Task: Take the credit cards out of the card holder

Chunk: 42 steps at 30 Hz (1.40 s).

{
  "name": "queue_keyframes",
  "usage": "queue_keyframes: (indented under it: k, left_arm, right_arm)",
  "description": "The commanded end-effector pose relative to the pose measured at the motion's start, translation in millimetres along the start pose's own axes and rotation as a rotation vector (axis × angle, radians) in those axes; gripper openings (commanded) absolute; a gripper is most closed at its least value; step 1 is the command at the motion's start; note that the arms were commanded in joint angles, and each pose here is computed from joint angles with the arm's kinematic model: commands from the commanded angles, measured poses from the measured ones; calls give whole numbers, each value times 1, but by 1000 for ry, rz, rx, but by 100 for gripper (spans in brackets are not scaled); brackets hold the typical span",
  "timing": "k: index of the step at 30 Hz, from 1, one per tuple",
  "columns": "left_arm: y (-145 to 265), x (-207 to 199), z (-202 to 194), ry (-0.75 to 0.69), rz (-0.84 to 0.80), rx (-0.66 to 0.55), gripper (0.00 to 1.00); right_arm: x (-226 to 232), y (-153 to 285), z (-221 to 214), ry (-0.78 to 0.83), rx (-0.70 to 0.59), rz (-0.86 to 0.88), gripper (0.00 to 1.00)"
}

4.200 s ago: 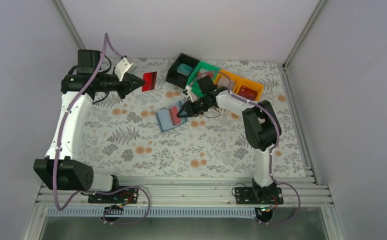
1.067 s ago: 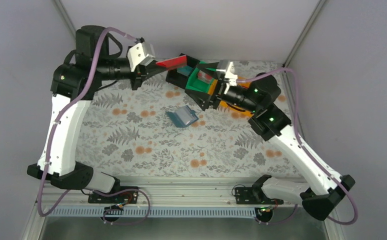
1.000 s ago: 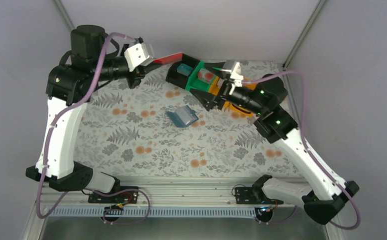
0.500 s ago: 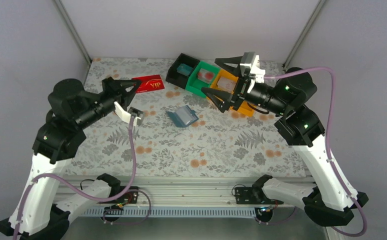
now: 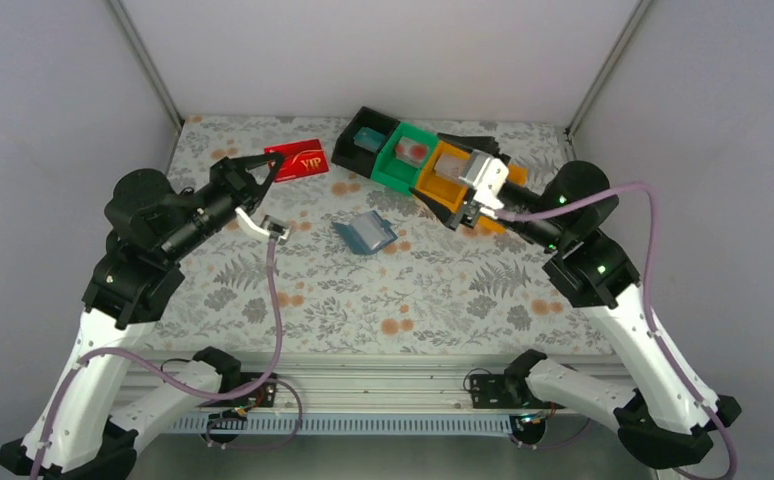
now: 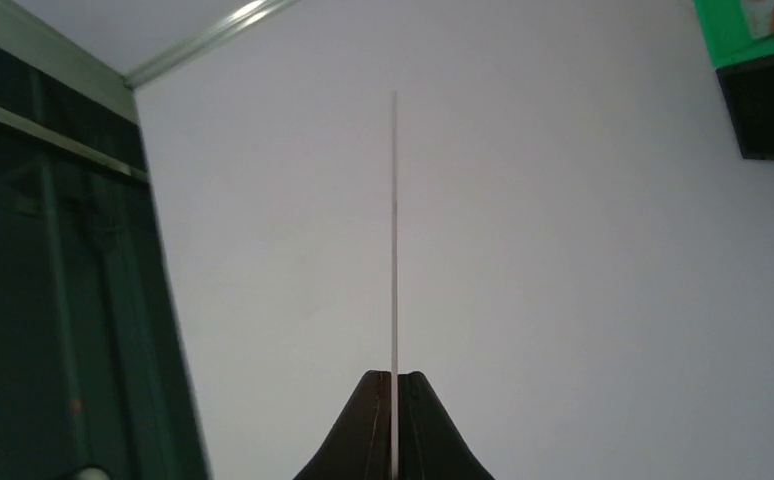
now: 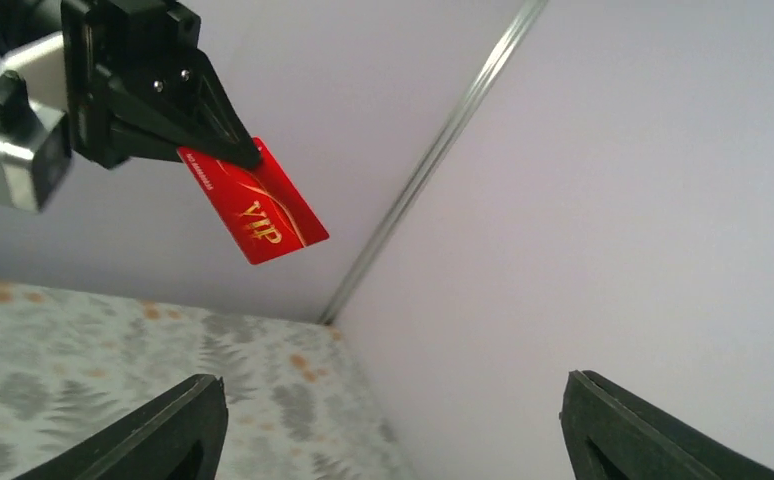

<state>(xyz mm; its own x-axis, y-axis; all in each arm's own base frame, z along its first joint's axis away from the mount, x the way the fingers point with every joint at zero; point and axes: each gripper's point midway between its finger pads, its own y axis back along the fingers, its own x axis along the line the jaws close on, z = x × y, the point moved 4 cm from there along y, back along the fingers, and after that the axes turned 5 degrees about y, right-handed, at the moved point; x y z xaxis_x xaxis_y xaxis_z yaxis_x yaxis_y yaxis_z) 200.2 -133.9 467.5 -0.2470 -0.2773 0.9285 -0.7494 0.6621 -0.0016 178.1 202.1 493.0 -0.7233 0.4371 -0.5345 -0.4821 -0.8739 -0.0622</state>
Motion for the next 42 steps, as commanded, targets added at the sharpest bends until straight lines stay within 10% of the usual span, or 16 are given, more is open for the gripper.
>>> queue_keyframes:
  k: [1,12,27,33,39,40,42]
  left_arm:
    - [-4,4,-9,206,-98,23,2]
    - [-48,6,-13,581,-204,8,2]
    - [-49,-4,16,630,-239,-54,2]
    - [-50,-12,28,617,-267,-81,3]
    - [-59,-14,34,665,-280,-78,4]
    - [-58,-11,34,697,-278,-80,22]
    - [-58,2,30,807,-252,-72,89]
  right_arm:
    - [-11,-23,22,473,-118,-89,83]
    - [55,-94,6,1019,-108,-206,72]
    - [25,-134,-35,1030,86,-285,42]
    - [18,-143,-37,1041,108,-324,5]
    - [13,-133,-34,980,119,-315,4]
    - [10,-131,-36,955,137,-316,4]
    - [3,-124,-40,889,153,-313,4]
